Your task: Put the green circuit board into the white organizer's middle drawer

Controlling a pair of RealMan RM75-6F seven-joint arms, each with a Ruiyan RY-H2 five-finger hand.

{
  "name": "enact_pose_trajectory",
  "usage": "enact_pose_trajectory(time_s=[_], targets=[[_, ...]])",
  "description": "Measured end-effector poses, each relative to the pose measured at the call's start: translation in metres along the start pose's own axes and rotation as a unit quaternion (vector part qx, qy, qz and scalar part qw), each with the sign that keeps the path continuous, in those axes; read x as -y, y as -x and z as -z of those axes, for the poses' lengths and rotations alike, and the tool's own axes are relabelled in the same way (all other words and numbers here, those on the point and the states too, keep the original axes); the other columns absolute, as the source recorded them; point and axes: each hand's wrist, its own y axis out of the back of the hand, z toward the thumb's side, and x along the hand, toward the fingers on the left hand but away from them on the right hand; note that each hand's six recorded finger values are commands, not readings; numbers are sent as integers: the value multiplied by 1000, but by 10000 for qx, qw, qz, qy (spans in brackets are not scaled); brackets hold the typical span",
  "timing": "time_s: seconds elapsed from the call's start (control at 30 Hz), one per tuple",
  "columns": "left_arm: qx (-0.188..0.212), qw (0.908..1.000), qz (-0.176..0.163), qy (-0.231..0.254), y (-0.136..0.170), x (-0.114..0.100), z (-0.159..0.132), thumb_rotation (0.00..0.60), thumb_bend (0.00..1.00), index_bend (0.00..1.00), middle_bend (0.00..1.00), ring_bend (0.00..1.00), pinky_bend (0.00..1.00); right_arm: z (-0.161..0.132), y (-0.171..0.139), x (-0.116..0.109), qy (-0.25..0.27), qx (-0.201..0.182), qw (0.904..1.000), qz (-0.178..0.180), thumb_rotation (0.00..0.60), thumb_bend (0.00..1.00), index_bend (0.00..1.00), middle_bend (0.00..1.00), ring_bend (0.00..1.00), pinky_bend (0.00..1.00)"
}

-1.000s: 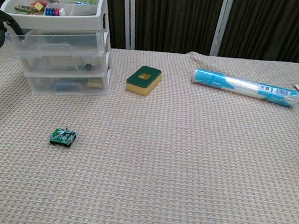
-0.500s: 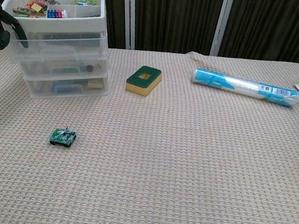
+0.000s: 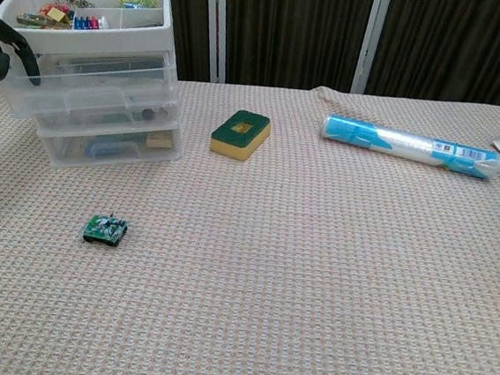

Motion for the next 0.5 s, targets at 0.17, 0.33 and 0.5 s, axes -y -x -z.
enact_pose_trajectory(time_s=[0.17,0.33,0.5], targets=[[72,10000,57,13,4,2,-3,600,799,400,971,920,673,0,0,0,1,-1,10000,0,600,0,90,0,0,0],[152,9998,102,2,9,4,-5,600,798,407,971,920,673,0,0,0,0,-3,10000,2,600,0,91,0,0,0],[249,9996,114,-7,15,4,-7,600,800,411,971,921,672,0,0,0,-1,-4,10000,1,600,0,91,0,0,0]])
